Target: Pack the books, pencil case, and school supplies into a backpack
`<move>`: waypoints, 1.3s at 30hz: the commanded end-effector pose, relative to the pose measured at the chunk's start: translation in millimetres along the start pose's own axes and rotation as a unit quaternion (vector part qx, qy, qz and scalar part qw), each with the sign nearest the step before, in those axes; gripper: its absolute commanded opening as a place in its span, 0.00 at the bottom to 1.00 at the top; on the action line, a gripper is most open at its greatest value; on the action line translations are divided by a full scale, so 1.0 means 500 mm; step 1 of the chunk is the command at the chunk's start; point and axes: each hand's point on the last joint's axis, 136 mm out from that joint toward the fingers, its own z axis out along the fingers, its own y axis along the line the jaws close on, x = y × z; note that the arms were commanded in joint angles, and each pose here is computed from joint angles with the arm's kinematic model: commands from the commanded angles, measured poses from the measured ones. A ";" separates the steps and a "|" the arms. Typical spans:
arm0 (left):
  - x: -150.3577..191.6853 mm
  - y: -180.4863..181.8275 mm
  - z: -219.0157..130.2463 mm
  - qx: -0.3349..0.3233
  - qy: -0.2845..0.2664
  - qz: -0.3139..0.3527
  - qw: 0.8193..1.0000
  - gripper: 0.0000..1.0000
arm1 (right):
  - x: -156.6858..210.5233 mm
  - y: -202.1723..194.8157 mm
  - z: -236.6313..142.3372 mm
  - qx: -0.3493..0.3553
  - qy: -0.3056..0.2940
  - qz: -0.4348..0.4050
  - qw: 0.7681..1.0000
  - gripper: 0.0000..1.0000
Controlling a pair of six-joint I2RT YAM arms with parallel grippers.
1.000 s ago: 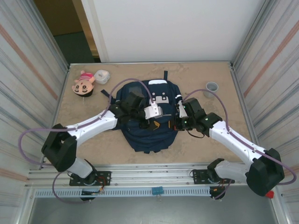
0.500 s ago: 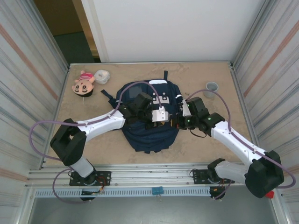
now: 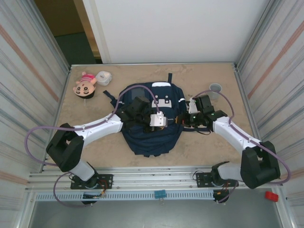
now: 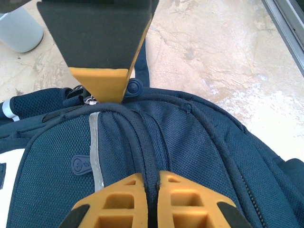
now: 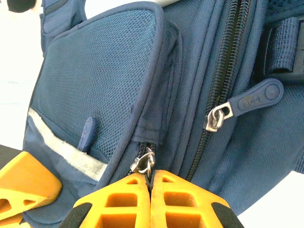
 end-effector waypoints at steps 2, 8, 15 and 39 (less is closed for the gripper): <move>-0.035 -0.048 -0.030 0.051 -0.038 0.012 0.998 0.00 | -0.077 -0.037 0.000 0.045 -0.060 0.016 0.997 0.00; -0.045 -0.005 -0.045 -0.003 -0.034 -0.046 0.998 0.36 | -0.080 -0.012 -0.034 0.040 -0.067 0.006 0.997 0.44; -0.063 0.153 -0.181 -0.147 -0.051 -0.261 0.953 0.76 | -0.136 0.051 -0.152 0.075 -0.131 -0.027 0.988 0.99; 0.436 -0.010 -0.183 -0.278 0.165 -0.648 0.690 0.68 | 0.035 -0.147 0.115 0.179 0.029 0.043 0.982 0.80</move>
